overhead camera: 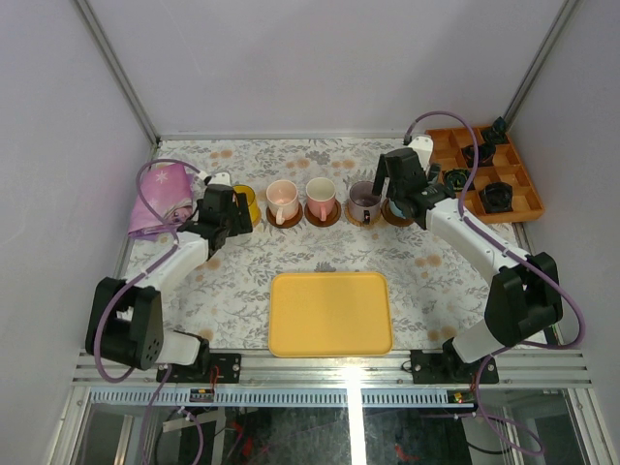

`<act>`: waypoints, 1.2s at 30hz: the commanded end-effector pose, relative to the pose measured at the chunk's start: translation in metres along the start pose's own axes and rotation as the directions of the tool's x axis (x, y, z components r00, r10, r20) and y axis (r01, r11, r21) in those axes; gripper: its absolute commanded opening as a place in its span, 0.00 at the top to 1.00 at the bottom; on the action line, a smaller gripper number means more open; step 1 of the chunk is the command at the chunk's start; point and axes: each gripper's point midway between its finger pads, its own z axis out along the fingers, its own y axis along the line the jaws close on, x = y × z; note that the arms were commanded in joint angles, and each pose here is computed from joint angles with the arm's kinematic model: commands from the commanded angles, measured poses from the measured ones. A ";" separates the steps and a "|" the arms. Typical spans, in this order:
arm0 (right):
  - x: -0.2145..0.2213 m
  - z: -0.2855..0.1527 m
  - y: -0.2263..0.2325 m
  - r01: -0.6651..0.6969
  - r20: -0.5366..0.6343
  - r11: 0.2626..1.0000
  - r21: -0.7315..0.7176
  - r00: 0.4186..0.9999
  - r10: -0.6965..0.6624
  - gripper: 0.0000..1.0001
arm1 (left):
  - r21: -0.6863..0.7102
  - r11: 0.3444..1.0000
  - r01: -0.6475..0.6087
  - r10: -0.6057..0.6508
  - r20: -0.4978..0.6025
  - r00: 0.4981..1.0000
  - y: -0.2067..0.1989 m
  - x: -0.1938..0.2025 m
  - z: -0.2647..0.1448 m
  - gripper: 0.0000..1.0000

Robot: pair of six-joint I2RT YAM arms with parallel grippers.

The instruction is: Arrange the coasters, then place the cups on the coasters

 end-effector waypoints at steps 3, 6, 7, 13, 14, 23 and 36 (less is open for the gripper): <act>-0.045 -0.019 -0.016 -0.040 0.137 0.998 0.052 0.990 0.032 0.00 | 0.138 0.990 0.017 -0.036 0.134 0.990 -0.023 -0.053 -0.042 0.12; -0.057 -0.022 -0.029 -0.053 0.166 0.996 0.075 0.985 0.040 0.01 | 0.112 0.994 0.014 -0.037 0.199 0.979 -0.018 -0.076 -0.056 0.00; -0.061 -0.022 -0.037 -0.065 0.173 0.994 0.087 0.984 0.049 0.01 | 0.096 0.995 0.017 -0.038 0.221 0.975 -0.016 -0.085 -0.060 0.00; -0.078 -0.027 -0.111 -0.169 0.225 0.964 0.207 0.967 0.122 0.01 | -0.115 0.989 0.093 -0.052 0.319 0.946 0.029 -0.126 -0.076 0.00; -0.079 -0.030 -0.125 -0.192 0.235 0.955 0.226 0.962 0.138 0.01 | -0.158 0.982 0.109 -0.052 0.324 0.945 0.039 -0.130 -0.079 0.00; -0.091 -0.074 -0.198 -0.300 0.355 0.884 0.358 0.920 0.168 0.01 | -0.383 0.898 0.218 -0.053 0.398 0.916 0.106 -0.151 -0.119 0.00; -0.096 -0.105 -0.213 -0.286 0.390 0.872 0.398 0.913 0.121 0.01 | -0.260 0.928 0.265 -0.117 0.473 0.873 0.095 -0.164 -0.161 0.00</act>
